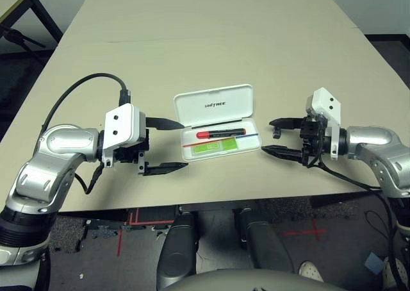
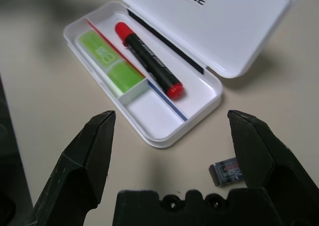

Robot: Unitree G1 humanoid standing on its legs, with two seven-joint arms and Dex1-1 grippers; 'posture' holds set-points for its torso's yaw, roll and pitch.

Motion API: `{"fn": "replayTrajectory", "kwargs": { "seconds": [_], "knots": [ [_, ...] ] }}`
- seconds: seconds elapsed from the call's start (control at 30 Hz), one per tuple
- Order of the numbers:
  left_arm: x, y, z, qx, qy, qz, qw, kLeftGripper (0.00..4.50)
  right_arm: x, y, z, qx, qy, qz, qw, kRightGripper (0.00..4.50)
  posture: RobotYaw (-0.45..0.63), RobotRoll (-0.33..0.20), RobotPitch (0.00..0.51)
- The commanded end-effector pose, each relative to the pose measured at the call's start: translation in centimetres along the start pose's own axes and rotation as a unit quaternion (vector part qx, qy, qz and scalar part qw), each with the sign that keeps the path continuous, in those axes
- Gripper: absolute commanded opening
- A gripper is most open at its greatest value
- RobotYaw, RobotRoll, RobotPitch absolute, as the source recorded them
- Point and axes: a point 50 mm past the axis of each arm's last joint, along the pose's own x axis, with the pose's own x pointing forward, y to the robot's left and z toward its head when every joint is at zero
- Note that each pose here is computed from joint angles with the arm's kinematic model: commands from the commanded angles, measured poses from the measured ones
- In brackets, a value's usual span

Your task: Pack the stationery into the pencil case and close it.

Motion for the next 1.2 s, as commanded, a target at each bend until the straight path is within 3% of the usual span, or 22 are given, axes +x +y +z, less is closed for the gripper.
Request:
{"fn": "replayTrajectory", "kwargs": {
  "seconds": [0.03,0.27,0.57,0.77,1.1,1.2],
  "knots": [
    [0.1,-0.4,-0.2,0.011,0.029,-0.016,0.999,4.47,-0.6,-0.1,0.4,0.030,0.005,-0.050,0.998,4.50,-0.03,0.000,0.204],
    [0.1,-0.6,-0.9,0.029,0.056,-0.023,0.998,4.47,0.1,0.8,-0.2,0.104,0.052,-0.178,0.977,4.50,-0.03,0.000,0.208],
    [0.3,-0.6,-1.0,0.039,0.057,-0.023,0.997,4.47,2.0,1.9,-1.2,0.152,0.037,-0.324,0.933,4.50,-0.02,0.000,0.215],
    [0.3,-0.8,-1.1,0.040,0.059,-0.024,0.997,4.47,2.3,2.5,-2.2,0.170,0.041,-0.357,0.918,4.50,-0.02,0.000,0.216],
    [0.5,-1.1,-1.3,0.040,0.057,-0.022,0.997,4.47,3.6,2.7,-3.2,0.186,0.047,-0.349,0.917,4.50,-0.01,0.000,0.210],
    [0.5,-1.4,-1.7,0.039,0.058,-0.022,0.997,4.50,3.7,2.8,-3.4,0.191,0.051,-0.347,0.917,3.85,-0.01,0.000,0.210]
  ]
}}
